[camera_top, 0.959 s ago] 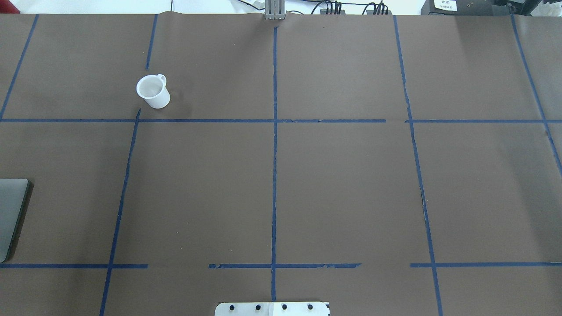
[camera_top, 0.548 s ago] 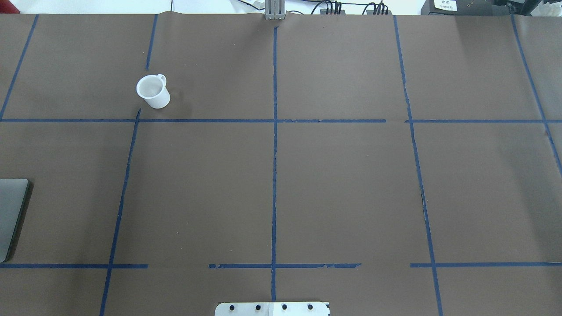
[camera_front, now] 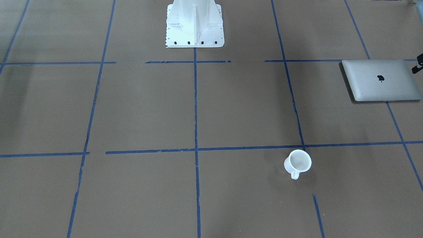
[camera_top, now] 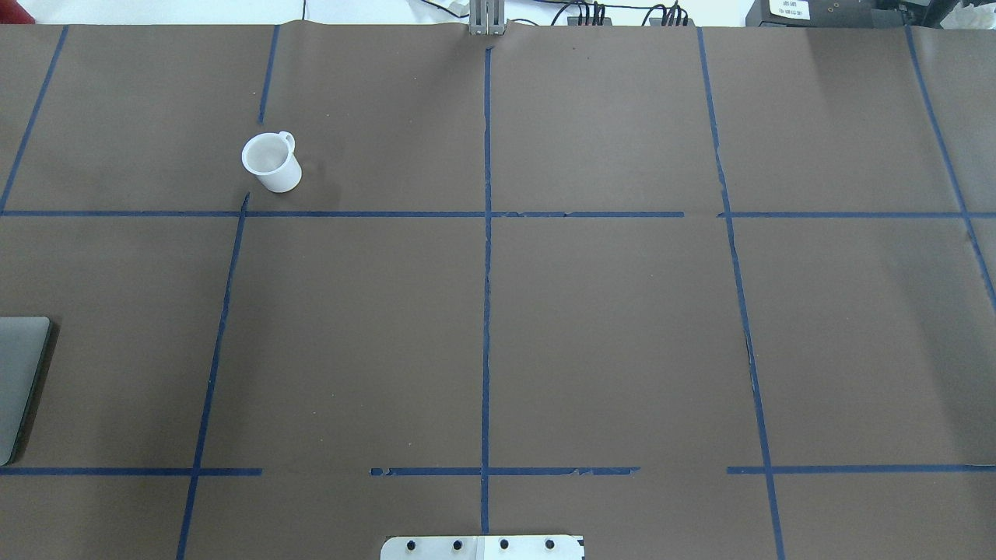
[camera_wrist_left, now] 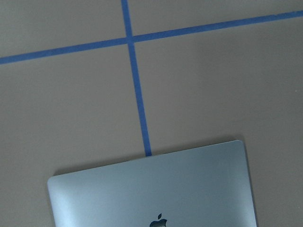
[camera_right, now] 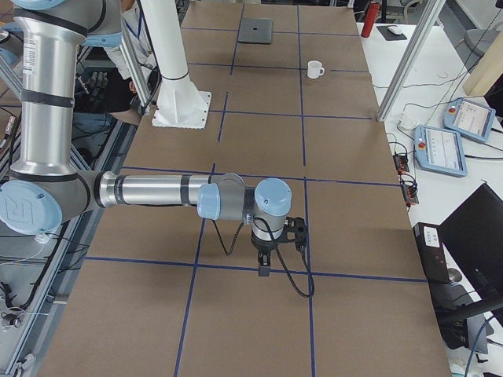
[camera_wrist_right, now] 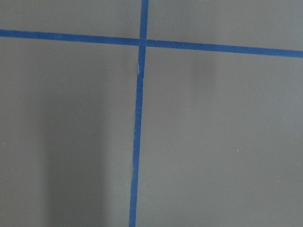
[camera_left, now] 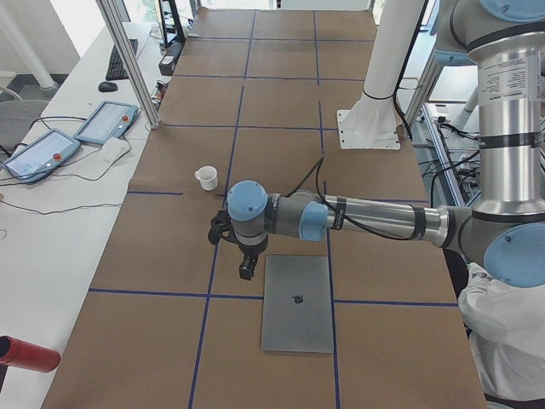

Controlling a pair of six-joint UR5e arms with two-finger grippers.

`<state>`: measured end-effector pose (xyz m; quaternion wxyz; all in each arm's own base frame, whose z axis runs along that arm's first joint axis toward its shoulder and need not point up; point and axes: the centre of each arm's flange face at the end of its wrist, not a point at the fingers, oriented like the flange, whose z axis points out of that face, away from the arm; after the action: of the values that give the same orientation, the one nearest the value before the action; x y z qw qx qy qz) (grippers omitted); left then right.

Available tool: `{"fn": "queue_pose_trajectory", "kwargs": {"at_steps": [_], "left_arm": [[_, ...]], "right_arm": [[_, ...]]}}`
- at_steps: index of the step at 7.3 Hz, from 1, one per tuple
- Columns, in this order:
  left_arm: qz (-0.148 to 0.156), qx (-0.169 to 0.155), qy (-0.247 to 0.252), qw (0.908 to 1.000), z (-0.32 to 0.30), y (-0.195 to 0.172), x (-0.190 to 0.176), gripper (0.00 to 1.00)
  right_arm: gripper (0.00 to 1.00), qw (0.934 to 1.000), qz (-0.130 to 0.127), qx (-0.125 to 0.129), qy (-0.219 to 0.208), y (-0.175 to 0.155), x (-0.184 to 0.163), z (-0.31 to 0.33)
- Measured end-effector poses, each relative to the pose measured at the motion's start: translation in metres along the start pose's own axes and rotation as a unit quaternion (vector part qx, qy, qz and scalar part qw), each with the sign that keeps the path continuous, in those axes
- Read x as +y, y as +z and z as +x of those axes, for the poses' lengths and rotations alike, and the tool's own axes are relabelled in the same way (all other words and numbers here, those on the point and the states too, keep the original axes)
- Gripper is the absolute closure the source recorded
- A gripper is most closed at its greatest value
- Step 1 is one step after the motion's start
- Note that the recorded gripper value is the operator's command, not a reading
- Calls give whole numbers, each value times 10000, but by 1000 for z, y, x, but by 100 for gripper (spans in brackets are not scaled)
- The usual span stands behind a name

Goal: Place cup on laptop

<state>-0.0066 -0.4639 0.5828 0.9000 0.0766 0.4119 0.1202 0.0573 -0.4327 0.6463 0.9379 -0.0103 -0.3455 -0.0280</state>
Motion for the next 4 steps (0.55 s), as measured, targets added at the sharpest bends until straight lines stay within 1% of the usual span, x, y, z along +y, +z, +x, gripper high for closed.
{"fn": "queue_pose_trajectory", "kwargs": {"at_steps": [2,3,4], "left_arm": [[163,94,408,9990,75,1,-93,1],[154,119,471,9987,127,13,-142,1],[102,46,428,9990,173,33,-184,1]], "right_arm": [[0,10000,0,3,0,0,0,0],[0,10000,0,2,-1,0,0,0],[0,10000,-1,1,0,0,0,0]]}}
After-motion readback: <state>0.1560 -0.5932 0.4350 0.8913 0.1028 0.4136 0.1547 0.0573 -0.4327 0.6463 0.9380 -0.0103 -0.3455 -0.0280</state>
